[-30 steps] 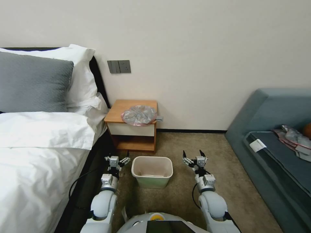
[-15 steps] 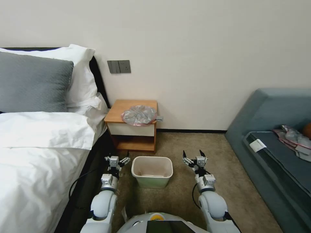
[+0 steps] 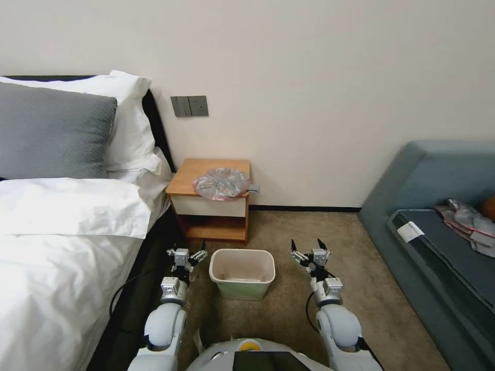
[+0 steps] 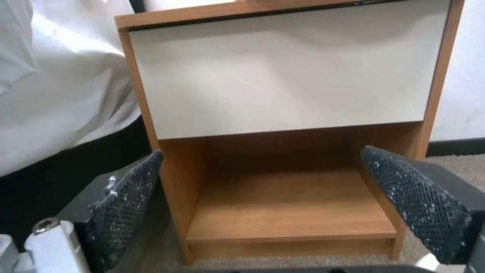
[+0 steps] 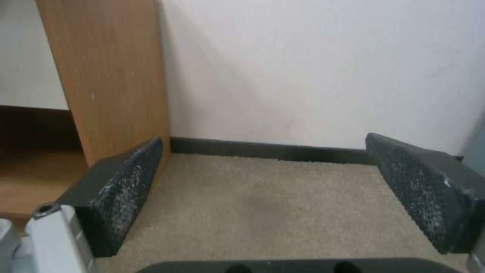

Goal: Pick up the garbage bag from the table and place it over the trash can.

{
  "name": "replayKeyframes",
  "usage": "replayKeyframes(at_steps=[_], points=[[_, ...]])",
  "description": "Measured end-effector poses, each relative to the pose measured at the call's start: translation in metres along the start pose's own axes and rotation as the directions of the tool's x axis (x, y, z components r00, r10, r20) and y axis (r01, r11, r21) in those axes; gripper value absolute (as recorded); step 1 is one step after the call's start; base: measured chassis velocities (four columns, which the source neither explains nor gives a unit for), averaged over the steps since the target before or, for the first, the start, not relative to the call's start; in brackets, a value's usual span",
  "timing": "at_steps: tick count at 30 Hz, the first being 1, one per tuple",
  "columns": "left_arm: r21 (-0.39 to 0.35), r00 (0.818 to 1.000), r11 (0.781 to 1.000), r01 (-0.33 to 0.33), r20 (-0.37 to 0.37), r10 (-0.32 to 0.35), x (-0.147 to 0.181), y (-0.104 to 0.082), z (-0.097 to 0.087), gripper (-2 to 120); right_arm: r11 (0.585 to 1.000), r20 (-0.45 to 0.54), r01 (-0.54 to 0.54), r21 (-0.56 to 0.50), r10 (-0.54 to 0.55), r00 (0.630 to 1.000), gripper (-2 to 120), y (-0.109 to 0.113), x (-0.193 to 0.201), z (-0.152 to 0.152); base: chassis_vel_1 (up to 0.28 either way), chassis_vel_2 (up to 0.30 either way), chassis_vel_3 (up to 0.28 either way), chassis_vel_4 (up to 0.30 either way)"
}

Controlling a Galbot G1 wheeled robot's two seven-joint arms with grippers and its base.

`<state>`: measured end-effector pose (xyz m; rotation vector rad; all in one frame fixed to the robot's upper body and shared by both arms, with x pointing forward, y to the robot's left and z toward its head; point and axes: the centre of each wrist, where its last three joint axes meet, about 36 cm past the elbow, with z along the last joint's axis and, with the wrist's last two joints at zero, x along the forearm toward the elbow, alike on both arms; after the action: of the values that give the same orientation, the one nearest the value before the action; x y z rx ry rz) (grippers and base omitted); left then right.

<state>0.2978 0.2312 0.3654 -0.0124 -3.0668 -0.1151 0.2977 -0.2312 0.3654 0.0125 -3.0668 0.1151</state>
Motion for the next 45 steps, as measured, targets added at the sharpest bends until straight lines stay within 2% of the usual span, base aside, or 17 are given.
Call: replayKeyframes(at_steps=[6,9,10,13,16,20,23,26,28,31,32,34,36,37,40,41,45], points=[[0.028,1.0,1.0,0.008,0.015,-0.008,0.0,0.004,-0.003,100,1.0,0.005,0.001,0.001,-0.001,1.0,100,0.001,0.003,-0.003,0.0,0.0,0.0,0.0],[0.126,0.995,0.991,0.033,0.09,-0.045,0.003,0.021,-0.019,100,1.0,0.051,0.013,0.004,-0.013,0.999,100,0.01,0.025,-0.031,0.0,0.0,0.0,0.0],[0.126,0.995,0.991,0.033,0.09,-0.045,0.003,0.021,-0.019,100,1.0,0.051,0.013,0.004,-0.013,0.999,100,0.01,0.025,-0.031,0.0,0.0,0.0,0.0],[0.218,0.983,0.975,0.044,0.163,-0.08,0.005,0.035,-0.035,100,1.0,0.103,0.017,0.008,-0.018,0.994,100,0.018,0.049,-0.062,0.0,0.0,0.0,0.0],[0.258,0.975,0.965,0.045,0.198,-0.099,0.007,0.041,-0.042,100,1.0,0.135,0.02,0.003,-0.02,0.991,100,0.021,0.062,-0.082,0.0,0.0,0.0,0.0],[0.268,0.974,0.962,0.044,0.203,-0.101,0.007,0.042,-0.044,100,0.998,0.17,0.059,-0.03,-0.053,0.984,100,0.021,0.058,-0.086,0.0,0.0,0.0,0.0],[0.268,0.974,0.962,0.044,0.204,-0.101,0.008,0.042,-0.044,100,0.997,0.192,0.071,0.003,-0.07,0.979,100,0.017,0.05,-0.077,0.0,0.0,0.0,0.0],[0.294,0.979,0.956,0.023,0.188,-0.081,0.008,0.037,-0.043,100,0.995,0.205,0.086,0.058,-0.096,0.974,100,0.012,0.04,-0.072,0.0,0.0,0.0,0.0],[0.383,0.994,0.921,-0.071,0.104,0.033,0.009,0.011,-0.038,100,0.986,0.228,0.099,0.131,-0.127,0.965,100,0.005,0.022,-0.068,0.0,0.0,0.0,0.0],[0.405,0.994,0.908,-0.103,0.067,0.083,0.008,-0.003,-0.031,100,0.958,0.265,0.099,0.268,-0.172,0.949,100,-0.01,-0.009,-0.066,0.0,0.0,0.0,0.0],[0.405,0.994,0.908,-0.103,0.067,0.083,0.008,-0.003,-0.031,100,0.958,0.265,0.099,0.268,-0.172,0.949,100,-0.01,-0.009,-0.066,0.0,0.0,0.0,0.0],[0.398,0.994,0.911,-0.105,0.062,0.088,0.006,-0.005,-0.027,100,0.93,0.278,0.094,0.354,-0.201,0.94,100,-0.019,-0.027,-0.064,0.0,0.0,0.0,0.0],[0.382,0.995,0.919,-0.094,0.056,0.079,0.005,-0.004,-0.023,100,0.895,0.283,0.098,0.435,-0.239,0.929,100,-0.027,-0.049,-0.064,0.0,0.0,0.0,0.0],[0.382,0.995,0.919,-0.094,0.056,0.079,0.005,-0.004,-0.023,100,0.895,0.283,0.098,0.435,-0.239,0.929,100,-0.027,-0.049,-0.064,0.0,0.0,0.0,0.0],[0.342,0.997,0.937,-0.069,0.054,0.054,0.003,0.002,-0.02,100,0.84,0.296,0.098,0.534,-0.294,0.909,100,-0.032,-0.08,-0.066,0.0,0.0,0.0,0.0],[0.342,0.997,0.937,-0.069,0.054,0.054,0.003,0.002,-0.02,100,0.84,0.296,0.098,0.534,-0.294,0.909,100,-0.032,-0.08,-0.066,0.0,0.0,0.0,0.0],[0.26,0.998,0.965,-0.034,0.059,0.019,-0.003,0.014,-0.02,100,0.74,0.288,0.102,0.664,-0.38,0.879,100,-0.026,-0.129,-0.058,0.0,0.0,0.0,0.0]])
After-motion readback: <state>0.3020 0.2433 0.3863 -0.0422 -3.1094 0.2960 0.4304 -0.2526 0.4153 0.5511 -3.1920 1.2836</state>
